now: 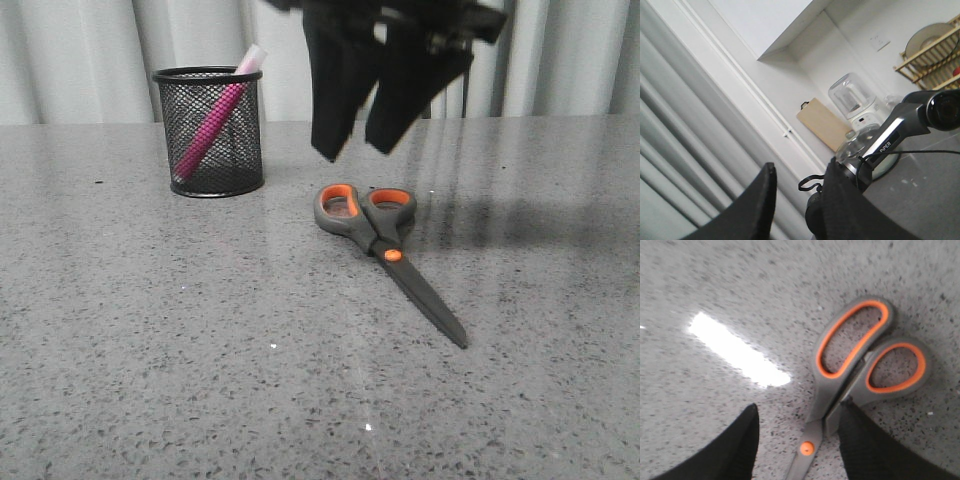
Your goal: Put pen and scissors into bin
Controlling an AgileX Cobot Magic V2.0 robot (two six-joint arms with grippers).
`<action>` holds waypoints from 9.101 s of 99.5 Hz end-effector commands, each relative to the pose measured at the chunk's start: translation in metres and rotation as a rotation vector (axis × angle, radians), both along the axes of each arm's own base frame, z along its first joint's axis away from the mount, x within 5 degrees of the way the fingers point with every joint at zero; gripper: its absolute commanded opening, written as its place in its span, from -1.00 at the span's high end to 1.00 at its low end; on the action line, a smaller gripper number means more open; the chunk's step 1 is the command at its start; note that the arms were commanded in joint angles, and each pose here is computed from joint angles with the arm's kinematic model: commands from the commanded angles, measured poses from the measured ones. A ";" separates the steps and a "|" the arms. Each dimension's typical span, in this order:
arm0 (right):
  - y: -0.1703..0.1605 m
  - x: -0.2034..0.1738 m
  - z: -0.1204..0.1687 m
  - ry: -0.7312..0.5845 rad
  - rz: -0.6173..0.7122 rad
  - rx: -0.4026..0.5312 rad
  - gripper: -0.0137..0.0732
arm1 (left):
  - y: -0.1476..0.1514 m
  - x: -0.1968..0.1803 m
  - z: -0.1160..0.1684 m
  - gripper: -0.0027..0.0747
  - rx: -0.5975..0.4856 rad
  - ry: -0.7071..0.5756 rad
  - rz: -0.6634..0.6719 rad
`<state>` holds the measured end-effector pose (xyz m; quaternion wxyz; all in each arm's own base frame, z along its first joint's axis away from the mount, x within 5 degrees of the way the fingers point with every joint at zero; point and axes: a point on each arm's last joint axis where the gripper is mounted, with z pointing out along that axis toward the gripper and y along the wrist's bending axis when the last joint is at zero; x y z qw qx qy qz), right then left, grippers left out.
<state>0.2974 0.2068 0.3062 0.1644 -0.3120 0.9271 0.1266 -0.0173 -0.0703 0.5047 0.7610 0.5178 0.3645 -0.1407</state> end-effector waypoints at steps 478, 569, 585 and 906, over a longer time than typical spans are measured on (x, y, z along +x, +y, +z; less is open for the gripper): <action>-0.010 -0.034 0.149 -1.090 -0.095 0.660 0.84 | 0.057 0.014 -0.065 0.93 -0.150 0.288 0.565; -0.163 -0.240 0.001 -1.254 -0.016 0.616 0.84 | 0.045 0.012 -0.169 0.98 -0.256 0.593 0.410; -0.170 -0.250 0.008 -1.323 -0.022 0.668 0.84 | 0.045 0.012 -0.169 0.98 -0.256 0.593 0.410; -0.170 -0.250 0.005 -1.311 -0.025 0.656 0.84 | 0.064 0.070 -0.332 0.98 -0.523 0.874 0.983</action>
